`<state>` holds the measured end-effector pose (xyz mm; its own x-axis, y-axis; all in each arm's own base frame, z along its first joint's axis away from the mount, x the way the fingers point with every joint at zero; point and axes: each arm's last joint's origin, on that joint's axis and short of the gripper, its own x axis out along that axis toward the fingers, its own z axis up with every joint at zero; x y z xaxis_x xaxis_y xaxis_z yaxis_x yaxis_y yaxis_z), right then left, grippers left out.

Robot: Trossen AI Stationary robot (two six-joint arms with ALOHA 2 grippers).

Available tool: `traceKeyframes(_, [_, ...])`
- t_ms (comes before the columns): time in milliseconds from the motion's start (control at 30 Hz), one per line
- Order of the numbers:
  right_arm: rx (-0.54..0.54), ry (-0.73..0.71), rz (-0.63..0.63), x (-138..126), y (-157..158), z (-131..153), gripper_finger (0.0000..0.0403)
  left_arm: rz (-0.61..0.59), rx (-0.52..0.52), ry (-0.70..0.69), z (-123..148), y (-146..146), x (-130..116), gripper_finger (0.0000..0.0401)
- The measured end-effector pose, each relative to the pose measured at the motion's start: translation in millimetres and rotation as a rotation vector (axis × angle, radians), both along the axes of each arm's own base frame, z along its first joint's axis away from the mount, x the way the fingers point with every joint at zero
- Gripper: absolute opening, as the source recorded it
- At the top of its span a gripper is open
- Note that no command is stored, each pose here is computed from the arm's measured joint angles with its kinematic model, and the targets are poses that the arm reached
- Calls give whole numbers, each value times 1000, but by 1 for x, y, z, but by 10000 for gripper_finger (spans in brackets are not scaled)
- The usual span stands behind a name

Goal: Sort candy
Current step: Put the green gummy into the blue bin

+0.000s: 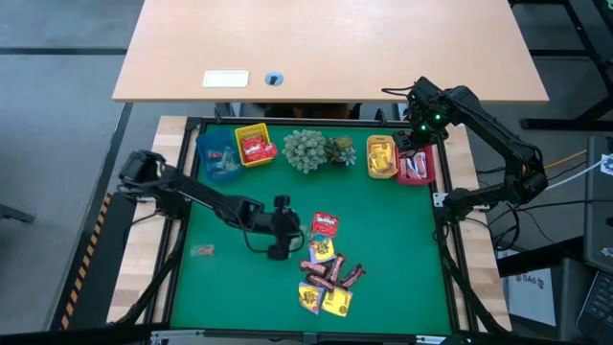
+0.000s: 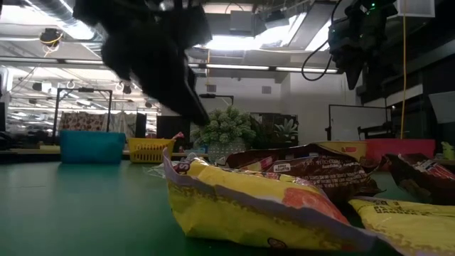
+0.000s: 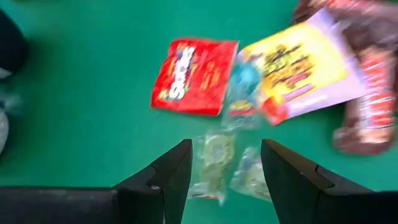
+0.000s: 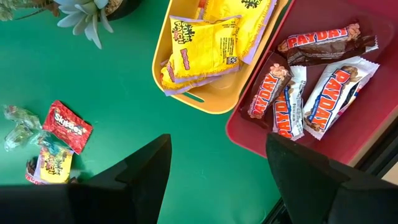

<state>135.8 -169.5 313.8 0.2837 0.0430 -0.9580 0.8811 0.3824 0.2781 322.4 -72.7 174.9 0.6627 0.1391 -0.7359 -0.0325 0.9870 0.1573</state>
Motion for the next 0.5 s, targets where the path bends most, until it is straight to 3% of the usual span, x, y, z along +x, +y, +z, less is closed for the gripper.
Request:
traceKeyframes(267, [0, 0, 0, 0, 0, 0, 262, -10, 69, 103, -32, 3, 6, 177])
traceKeyframes(500, [0, 0, 0, 0, 0, 0, 262, 18, 74, 162, -41, 11, 6, 177])
